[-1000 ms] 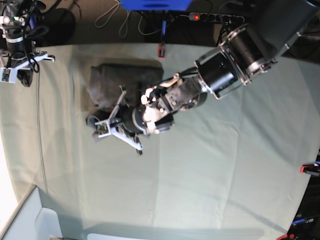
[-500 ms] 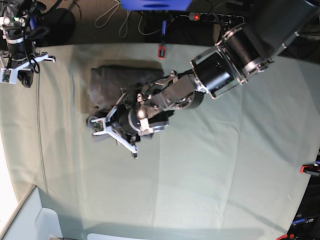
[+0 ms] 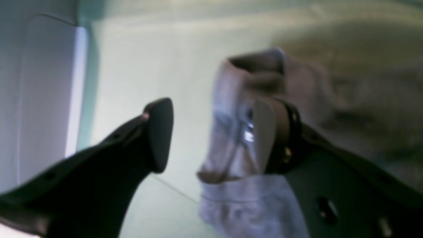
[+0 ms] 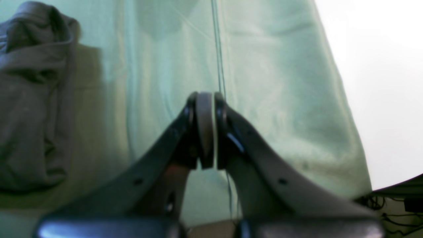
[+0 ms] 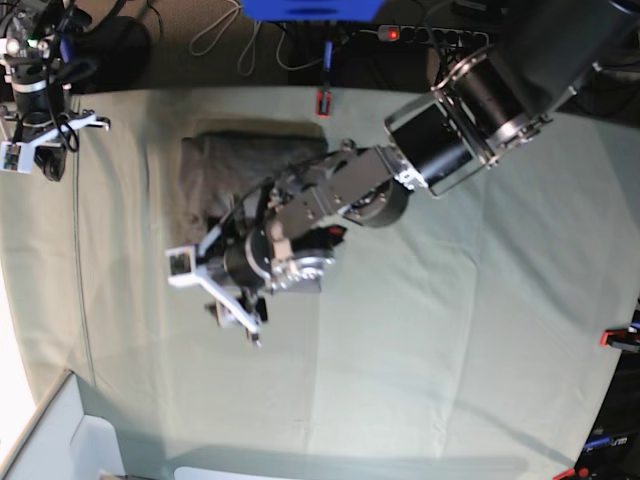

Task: Layout the t-shirt on the table in an organized manner, then fold the t-shirt properly

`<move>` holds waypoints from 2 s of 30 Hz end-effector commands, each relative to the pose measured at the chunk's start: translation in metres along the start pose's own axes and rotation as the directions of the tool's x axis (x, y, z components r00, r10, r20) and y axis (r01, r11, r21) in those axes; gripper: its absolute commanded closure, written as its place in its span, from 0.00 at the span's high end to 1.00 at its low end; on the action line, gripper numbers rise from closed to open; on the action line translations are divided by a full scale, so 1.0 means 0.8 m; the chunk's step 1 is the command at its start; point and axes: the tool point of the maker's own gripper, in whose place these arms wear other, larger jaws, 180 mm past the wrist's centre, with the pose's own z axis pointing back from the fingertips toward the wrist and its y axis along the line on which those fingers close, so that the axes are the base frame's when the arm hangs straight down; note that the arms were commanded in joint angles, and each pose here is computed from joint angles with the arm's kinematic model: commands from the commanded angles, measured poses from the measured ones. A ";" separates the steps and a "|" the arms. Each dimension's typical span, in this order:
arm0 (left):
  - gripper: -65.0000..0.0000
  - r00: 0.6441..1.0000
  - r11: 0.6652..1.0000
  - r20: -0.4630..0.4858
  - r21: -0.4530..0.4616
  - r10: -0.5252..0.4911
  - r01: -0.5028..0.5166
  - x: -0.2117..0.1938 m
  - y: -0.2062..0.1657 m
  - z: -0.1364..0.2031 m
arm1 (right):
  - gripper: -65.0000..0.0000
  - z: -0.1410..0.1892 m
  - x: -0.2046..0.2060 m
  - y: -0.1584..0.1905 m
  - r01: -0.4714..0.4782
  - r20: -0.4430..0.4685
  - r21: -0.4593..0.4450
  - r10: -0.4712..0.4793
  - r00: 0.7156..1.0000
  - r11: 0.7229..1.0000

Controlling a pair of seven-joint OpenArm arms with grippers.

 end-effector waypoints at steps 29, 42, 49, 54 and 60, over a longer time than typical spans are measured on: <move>0.00 0.464 0.400 -0.096 0.675 0.881 -0.620 -0.308 -0.104 0.325 | 0.00 0.066 -0.135 -0.023 0.093 -0.247 -0.086 -0.112 0.963 0.992; 0.00 -0.009 0.257 -0.380 0.642 0.925 -0.722 -0.351 -0.381 0.349 | 0.00 0.099 -0.276 0.030 0.153 -0.544 0.047 -0.103 0.833 0.987; 0.00 -0.212 0.133 -0.452 0.619 0.866 -0.774 -0.359 -0.479 0.315 | 0.00 0.105 -0.377 0.083 0.256 -0.733 0.105 -0.099 0.673 0.961; 0.00 -0.299 0.019 -0.413 0.613 0.860 -0.790 -0.367 -0.526 0.291 | 0.00 0.106 -0.427 0.120 0.292 -0.804 0.105 -0.092 0.587 0.950; 0.00 -0.371 -0.029 -0.369 0.675 0.852 -0.738 -0.386 -0.546 0.283 | 0.00 0.109 -0.452 0.084 -0.081 -0.717 0.061 0.100 0.690 0.995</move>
